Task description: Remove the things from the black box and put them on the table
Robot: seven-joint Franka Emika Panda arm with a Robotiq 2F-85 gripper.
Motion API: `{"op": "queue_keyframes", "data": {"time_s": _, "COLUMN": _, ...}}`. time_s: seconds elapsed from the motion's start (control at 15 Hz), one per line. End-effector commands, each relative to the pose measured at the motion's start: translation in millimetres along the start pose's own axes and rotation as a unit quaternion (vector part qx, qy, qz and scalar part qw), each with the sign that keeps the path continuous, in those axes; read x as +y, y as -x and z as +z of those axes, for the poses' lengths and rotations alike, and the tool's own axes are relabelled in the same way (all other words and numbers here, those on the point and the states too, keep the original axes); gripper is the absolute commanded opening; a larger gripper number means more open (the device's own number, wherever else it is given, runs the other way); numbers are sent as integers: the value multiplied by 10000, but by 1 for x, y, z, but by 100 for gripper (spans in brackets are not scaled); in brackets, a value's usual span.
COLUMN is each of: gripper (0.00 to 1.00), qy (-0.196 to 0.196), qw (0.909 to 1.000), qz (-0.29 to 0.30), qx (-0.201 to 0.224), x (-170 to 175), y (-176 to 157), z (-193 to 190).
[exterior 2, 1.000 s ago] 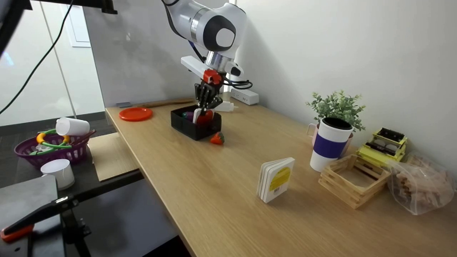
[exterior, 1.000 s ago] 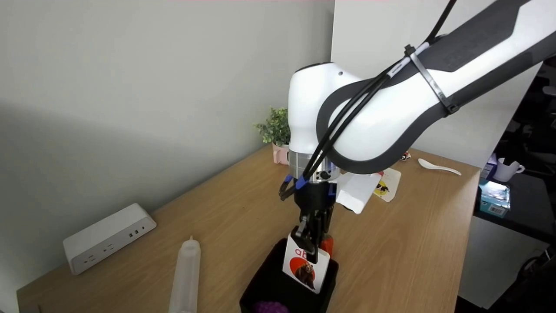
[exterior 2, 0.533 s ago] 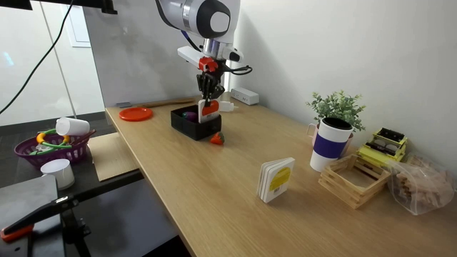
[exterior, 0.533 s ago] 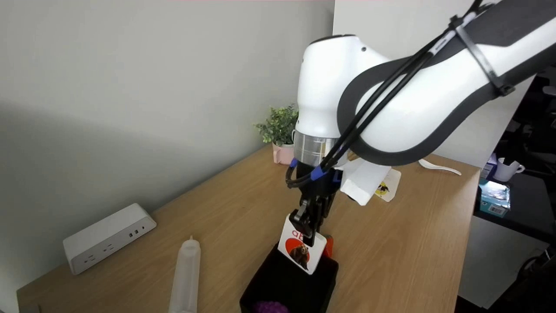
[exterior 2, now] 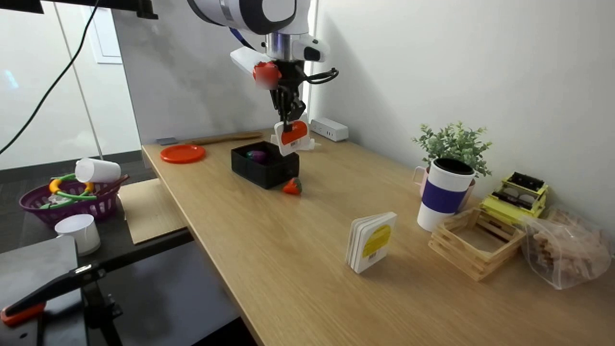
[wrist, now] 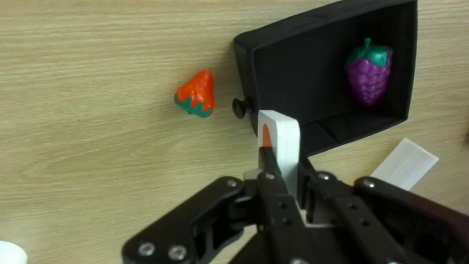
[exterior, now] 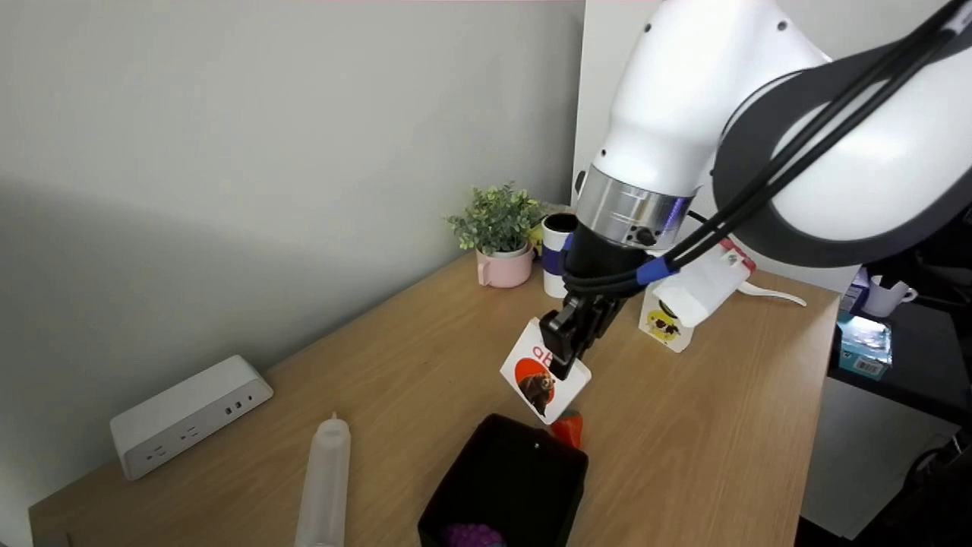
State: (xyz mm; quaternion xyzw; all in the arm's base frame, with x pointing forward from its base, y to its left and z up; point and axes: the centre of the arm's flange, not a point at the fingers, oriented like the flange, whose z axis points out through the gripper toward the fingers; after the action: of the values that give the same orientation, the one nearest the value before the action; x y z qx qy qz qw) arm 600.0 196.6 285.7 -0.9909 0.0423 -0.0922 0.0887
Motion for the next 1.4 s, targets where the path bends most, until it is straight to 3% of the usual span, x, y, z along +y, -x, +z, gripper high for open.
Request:
{"op": "queue_keyframes", "data": {"time_s": 0.0, "gripper": 3, "qy": 77, "qw": 9983, "qz": 477, "qx": 316, "x": 28, "y": 30, "z": -7}}
{"op": "queue_keyframes", "data": {"time_s": 0.2, "gripper": 3, "qy": 300, "qw": 9904, "qz": 1251, "qx": 497, "x": 52, "y": 40, "z": -4}}
{"op": "queue_keyframes", "data": {"time_s": 0.53, "gripper": 3, "qy": 782, "qw": 9639, "qz": 2524, "qx": 329, "x": 95, "y": 52, "z": -4}}
{"op": "queue_keyframes", "data": {"time_s": 0.6, "gripper": 3, "qy": 708, "qw": 9625, "qz": 2611, "qx": 207, "x": 100, "y": 53, "z": -2}}
{"op": "queue_keyframes", "data": {"time_s": 0.93, "gripper": 3, "qy": -421, "qw": 9763, "qz": 2051, "qx": -557, "x": 97, "y": 44, "z": 4}}
{"op": "queue_keyframes", "data": {"time_s": 1.13, "gripper": 3, "qy": -960, "qw": 9735, "qz": 1798, "qx": -1038, "x": 90, "y": 38, "z": 5}}
{"op": "queue_keyframes", "data": {"time_s": 1.33, "gripper": 3, "qy": -1095, "qw": 9674, "qz": 1808, "qx": -1396, "x": 94, "y": 39, "z": 1}}
